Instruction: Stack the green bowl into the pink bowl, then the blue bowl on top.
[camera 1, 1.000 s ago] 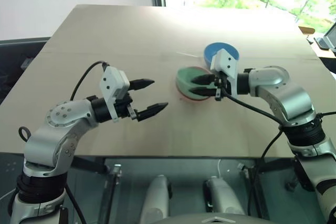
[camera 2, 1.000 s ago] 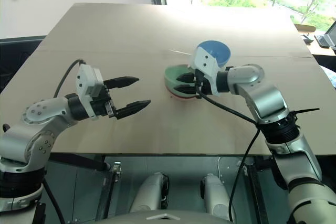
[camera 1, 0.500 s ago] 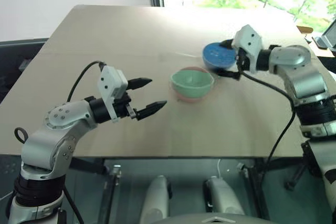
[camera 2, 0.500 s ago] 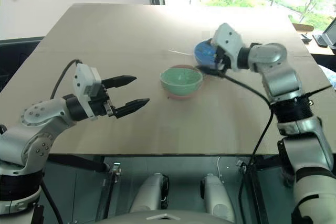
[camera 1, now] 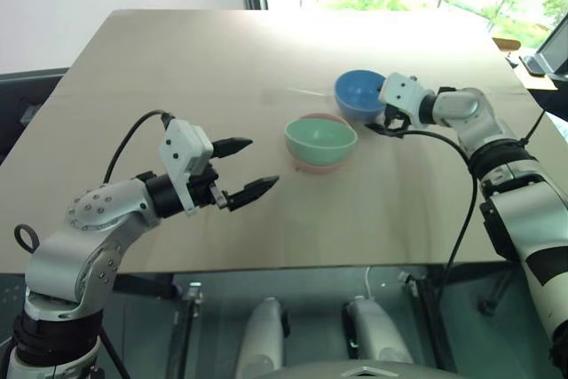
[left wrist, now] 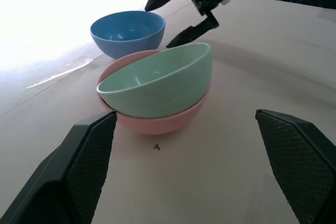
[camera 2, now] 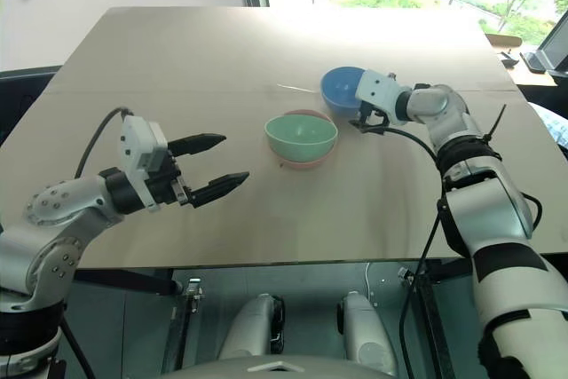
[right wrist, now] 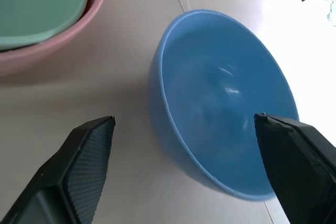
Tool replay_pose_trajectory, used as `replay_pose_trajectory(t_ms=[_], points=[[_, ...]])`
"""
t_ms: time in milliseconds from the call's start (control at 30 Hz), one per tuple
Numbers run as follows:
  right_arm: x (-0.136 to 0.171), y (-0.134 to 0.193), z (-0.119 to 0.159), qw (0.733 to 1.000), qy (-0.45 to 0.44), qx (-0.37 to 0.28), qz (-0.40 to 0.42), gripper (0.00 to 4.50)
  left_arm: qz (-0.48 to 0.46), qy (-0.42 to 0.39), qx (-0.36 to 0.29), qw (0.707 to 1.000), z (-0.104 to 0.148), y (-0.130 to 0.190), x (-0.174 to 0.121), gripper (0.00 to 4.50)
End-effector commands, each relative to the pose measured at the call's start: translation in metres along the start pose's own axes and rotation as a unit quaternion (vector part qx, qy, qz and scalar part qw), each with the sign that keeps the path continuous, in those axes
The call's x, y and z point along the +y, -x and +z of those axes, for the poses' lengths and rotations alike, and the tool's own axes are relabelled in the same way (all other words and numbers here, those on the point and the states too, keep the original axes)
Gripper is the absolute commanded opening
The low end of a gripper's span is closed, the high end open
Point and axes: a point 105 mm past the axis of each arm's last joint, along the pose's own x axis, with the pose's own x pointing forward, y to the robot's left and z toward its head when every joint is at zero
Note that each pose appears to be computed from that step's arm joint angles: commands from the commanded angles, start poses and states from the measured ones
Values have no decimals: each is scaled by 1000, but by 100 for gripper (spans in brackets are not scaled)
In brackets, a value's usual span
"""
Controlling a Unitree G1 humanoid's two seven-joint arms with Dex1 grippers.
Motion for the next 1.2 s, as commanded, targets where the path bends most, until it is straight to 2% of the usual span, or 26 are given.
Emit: replay_pose_trajectory(t_ms=[33,167,267,433,533,633,700,833,900,967,1100,1200], points=[[-13,1,15,1000,17,-15,-20,280,10,-24,-11,1000,13,7,-3,450],[-11,-1,12,1000,12,-10,-20,112,13,-24,-9,1000,12,7,-3,450],[-11,-1,10,1000,20,-7,-23,6,14,-24,-9,1000,12,6,-3,450],[-19,4,13,998,46,-7,-38,6,15,-24,-8,1000,12,6,-3,450],[-31,12,32,997,31,-51,-38,6,15,-26,-8,1000,12,6,-1,450],[-37,24,67,989,-20,-146,16,6,16,-25,-7,1000,10,5,0,450],[-29,39,94,973,-22,-210,88,6,16,-24,-5,1000,7,5,0,450],[-6,64,125,949,-36,-257,180,6,12,-22,-6,1000,4,1,1,450],[23,71,138,935,-37,-260,240,6,8,-21,-10,1000,4,-2,1,450],[44,70,138,928,-48,-252,272,6,7,-23,-11,1000,3,-4,2,450],[70,57,123,931,-45,-216,289,6,6,-25,-14,1000,3,-7,2,450],[77,45,111,941,-23,-186,282,6,7,-26,-16,1000,3,-7,0,450]])
